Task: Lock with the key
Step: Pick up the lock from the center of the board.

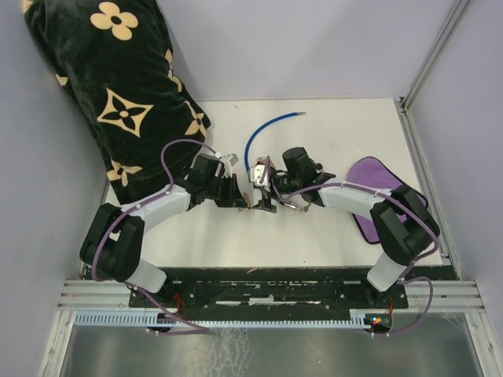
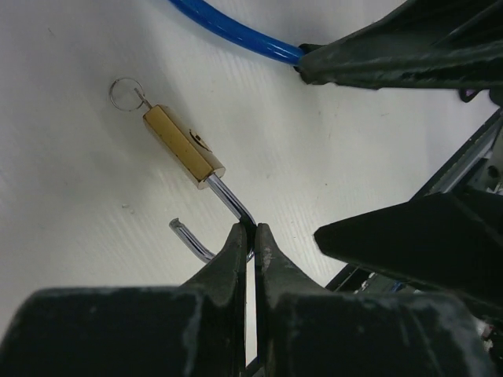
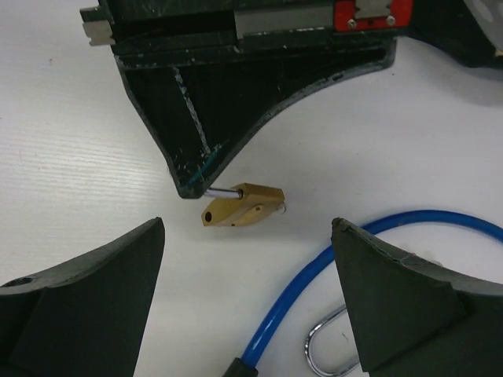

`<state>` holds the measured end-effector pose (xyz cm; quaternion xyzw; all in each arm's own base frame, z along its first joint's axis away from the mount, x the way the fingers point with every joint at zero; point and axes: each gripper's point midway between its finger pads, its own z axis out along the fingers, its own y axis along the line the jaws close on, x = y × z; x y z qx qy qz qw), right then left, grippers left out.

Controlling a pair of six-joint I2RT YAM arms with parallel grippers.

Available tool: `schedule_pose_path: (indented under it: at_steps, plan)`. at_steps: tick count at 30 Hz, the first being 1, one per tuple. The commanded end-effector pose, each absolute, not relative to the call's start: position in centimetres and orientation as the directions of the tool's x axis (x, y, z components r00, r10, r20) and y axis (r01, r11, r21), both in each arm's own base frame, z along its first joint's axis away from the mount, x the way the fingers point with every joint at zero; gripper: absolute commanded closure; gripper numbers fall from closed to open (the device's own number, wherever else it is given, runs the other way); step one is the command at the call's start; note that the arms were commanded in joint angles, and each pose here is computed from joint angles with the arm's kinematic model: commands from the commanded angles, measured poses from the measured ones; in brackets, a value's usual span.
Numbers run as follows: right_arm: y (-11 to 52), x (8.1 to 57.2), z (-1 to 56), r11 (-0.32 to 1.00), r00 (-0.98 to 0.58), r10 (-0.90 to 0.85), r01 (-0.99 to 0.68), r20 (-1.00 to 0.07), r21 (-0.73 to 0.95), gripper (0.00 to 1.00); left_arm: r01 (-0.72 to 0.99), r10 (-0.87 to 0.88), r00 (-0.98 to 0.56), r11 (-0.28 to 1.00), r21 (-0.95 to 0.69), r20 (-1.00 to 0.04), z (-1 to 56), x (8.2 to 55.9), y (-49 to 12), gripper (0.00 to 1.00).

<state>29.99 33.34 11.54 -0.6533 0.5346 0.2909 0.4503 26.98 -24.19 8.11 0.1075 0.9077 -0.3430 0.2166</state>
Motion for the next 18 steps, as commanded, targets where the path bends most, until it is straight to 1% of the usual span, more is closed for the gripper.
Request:
schedule_pose_path:
  at_steps: [1,3,6,8,10,12,14,18]
  plan:
    - [34.7,30.7,11.8,0.054,0.231,-0.436,-0.958,-0.87,-0.282,0.06,0.379,-0.017,-0.862,0.642,-0.666,-0.507,11.4,27.2,-26.2,0.97]
    - [34.5,30.0,11.5,0.043,0.218,-0.438,-0.964,-0.872,-0.263,0.06,0.38,-0.026,-0.86,0.632,-0.675,-0.509,11.6,27.2,-26.4,0.97]
    - [33.7,29.0,12.2,-0.004,0.242,-0.437,-0.964,-0.866,-0.267,0.05,0.396,-0.014,-0.855,0.629,-0.67,-0.518,11.7,27.2,-26.4,0.97]
    - [32.8,28.8,13.2,-0.014,0.21,-0.431,-0.974,-0.877,-0.227,0.06,0.404,-0.005,-0.851,0.63,-0.663,-0.524,11.9,27.2,-26.4,0.97]
    - [31.7,28.9,13.8,0.005,0.158,-0.425,-0.984,-0.891,-0.177,0.08,0.404,-0.012,-0.851,0.625,-0.668,-0.526,12.3,27.3,-26.5,0.97]
    - [30.4,29.3,13.9,0.049,0.131,-0.431,-0.985,-0.893,-0.168,0.1,0.404,-0.034,-0.849,0.6,-0.69,-0.527,13.0,27.4,-26.9,0.97]
    - [29.7,29.1,13.7,0.08,0.128,-0.429,-0.981,-0.894,-0.179,0.09,0.401,-0.068,-0.848,0.566,-0.72,-0.526,14.1,27.5,-27.4,0.97]
    - [29.7,28.3,12.3,0.104,0.078,-0.402,-0.986,-0.912,-0.13,0.09,0.377,-0.154,-0.847,0.503,-0.778,-0.509,15.7,27.9,-28.2,0.97]
